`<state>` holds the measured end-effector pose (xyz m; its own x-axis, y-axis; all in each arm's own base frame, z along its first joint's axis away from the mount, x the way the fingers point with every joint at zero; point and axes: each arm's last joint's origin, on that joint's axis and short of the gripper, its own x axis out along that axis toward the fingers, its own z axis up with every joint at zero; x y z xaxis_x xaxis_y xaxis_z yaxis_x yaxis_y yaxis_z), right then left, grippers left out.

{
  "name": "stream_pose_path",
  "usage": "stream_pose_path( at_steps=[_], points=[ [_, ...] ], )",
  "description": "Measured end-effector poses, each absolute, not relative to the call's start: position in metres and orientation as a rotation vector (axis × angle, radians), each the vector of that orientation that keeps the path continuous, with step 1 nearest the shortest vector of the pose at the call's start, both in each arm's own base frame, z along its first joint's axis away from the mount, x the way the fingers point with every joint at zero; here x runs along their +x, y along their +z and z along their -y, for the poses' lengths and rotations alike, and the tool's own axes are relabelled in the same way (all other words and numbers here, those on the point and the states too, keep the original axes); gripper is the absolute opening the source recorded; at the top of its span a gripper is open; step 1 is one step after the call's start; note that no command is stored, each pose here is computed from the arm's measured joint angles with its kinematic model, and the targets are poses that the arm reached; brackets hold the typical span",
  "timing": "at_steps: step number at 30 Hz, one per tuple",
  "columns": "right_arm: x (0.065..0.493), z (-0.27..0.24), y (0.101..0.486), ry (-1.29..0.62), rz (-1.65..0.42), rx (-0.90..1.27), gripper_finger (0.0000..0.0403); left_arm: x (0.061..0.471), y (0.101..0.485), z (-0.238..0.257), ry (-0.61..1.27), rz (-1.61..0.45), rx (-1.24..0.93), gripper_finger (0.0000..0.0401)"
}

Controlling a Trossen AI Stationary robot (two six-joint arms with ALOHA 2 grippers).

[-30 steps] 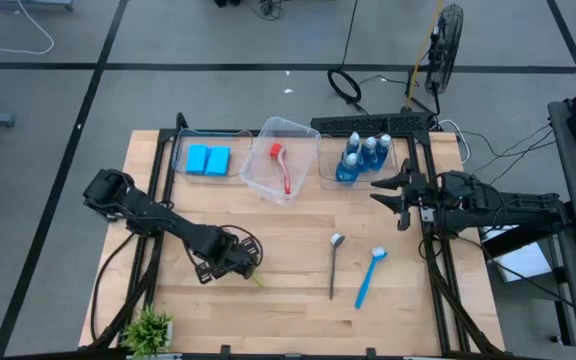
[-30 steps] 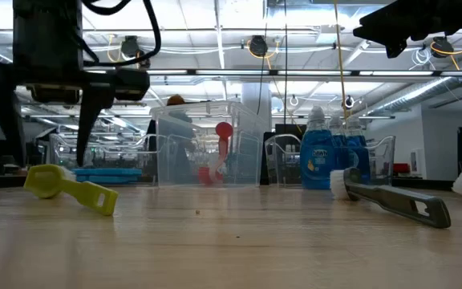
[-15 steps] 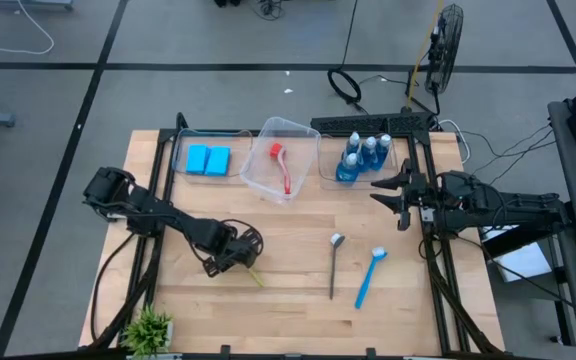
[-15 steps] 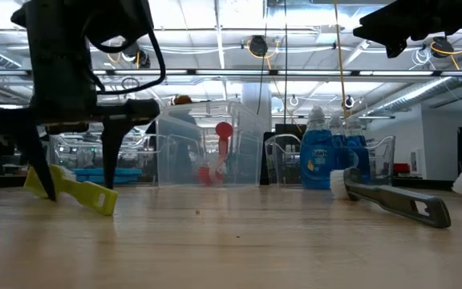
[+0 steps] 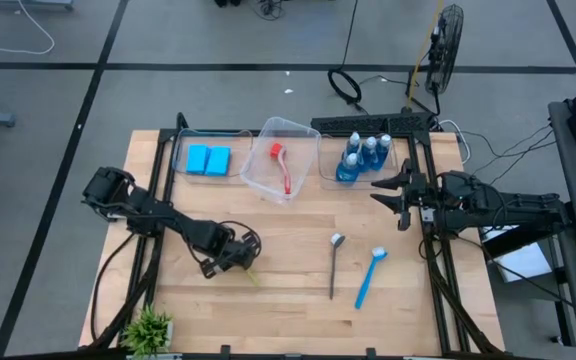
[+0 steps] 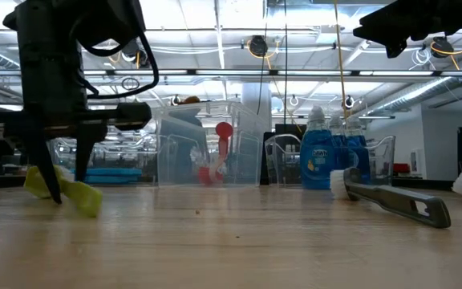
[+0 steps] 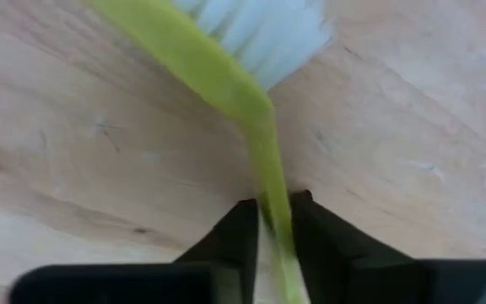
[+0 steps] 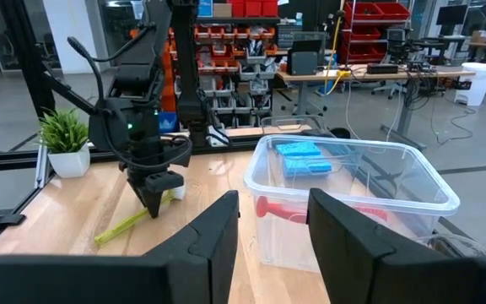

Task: Pick & Place Kitchen Sink Supplies
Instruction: Put the yellow dish brush into the middle transparent bin

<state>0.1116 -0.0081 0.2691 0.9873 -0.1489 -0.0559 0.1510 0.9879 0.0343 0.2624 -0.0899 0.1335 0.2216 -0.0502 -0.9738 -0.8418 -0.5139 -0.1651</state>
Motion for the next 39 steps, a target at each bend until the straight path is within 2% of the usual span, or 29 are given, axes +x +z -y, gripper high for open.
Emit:
stream_pose_path(
  at_steps=[5,12,16,23,28,35,39],
  points=[
    [0.112,0.008,0.269,-0.151,-0.054,0.038,0.0130,0.260,0.133,0.096,1.330,-0.811,-1.701,0.0019],
    [0.112,0.008,0.269,-0.150,-0.054,0.038,0.0130,0.257,0.143,0.097,1.180,-0.833,-1.570,0.0036],
    [0.112,0.008,0.269,-0.151,-0.054,0.038,0.0130,0.257,0.172,0.095,0.946,-0.770,-1.446,0.0018],
    [0.112,0.008,0.269,-0.151,-0.053,0.038,0.0130,0.254,0.233,0.087,0.508,-0.559,-1.106,0.0022],
    [0.112,0.008,0.269,-0.150,-0.053,0.039,0.0130,0.259,0.276,0.084,0.234,-0.297,-0.937,0.0019],
    [0.112,0.008,0.269,-0.150,-0.053,0.039,0.0130,0.264,0.318,0.082,0.017,0.042,-0.741,0.0019],
    [0.112,0.008,0.269,-0.150,-0.053,0.039,0.0130,0.263,0.330,0.080,-0.052,0.149,-0.681,0.0019]
  ],
)
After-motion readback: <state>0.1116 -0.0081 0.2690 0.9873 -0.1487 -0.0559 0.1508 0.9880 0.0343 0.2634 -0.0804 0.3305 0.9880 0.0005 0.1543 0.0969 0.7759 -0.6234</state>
